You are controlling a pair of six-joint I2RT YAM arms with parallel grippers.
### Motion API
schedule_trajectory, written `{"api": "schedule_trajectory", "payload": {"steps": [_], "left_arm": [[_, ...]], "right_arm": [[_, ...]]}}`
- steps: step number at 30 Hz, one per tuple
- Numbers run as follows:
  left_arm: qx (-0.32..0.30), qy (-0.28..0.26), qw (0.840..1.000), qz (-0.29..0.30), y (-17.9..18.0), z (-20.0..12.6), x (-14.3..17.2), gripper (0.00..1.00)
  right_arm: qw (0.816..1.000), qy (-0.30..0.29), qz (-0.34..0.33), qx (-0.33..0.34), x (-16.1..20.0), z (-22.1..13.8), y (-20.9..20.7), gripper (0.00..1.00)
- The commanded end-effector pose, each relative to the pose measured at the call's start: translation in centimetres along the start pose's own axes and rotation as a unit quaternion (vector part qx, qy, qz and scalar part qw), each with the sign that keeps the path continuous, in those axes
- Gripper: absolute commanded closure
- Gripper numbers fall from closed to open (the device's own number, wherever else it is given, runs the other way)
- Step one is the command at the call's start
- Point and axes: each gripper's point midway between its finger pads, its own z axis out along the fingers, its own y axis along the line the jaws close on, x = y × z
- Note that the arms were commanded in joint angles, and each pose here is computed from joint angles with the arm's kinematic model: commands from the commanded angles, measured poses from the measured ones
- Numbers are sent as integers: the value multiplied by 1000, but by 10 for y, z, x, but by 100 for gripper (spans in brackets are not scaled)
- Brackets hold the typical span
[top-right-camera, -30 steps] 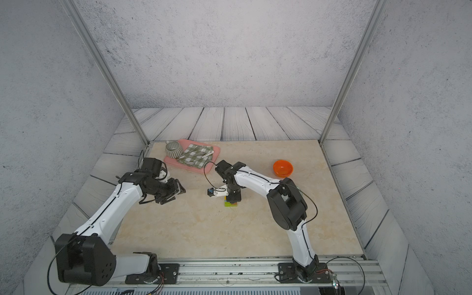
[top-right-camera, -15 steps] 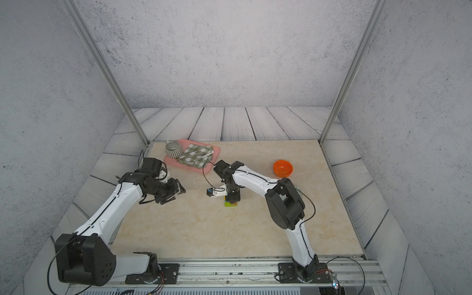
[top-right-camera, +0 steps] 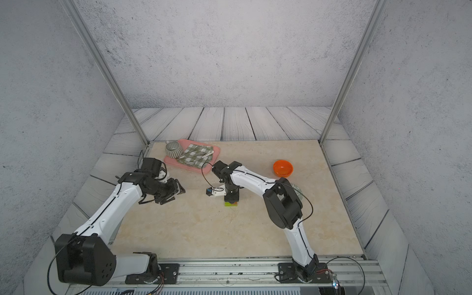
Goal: Assemble the letter s with lego
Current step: Assemble the lego brick with the lego brick.
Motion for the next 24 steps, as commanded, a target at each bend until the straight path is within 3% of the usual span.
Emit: {"api": "schedule_trajectory", "payload": {"steps": [1,18,24], "left_arm": [[5,-11,1000,9,-3,-11,-4,36],[5,-13,1000,9,-3,-13,-3,36],[4,-14,1000,9,-2,-14,-2,36]], "right_arm": [[997,44,3,-59,20,42,26,83],[997,51,6,-56,26,44,17,83],[999,20,6,-27,14,10,5,83]]}}
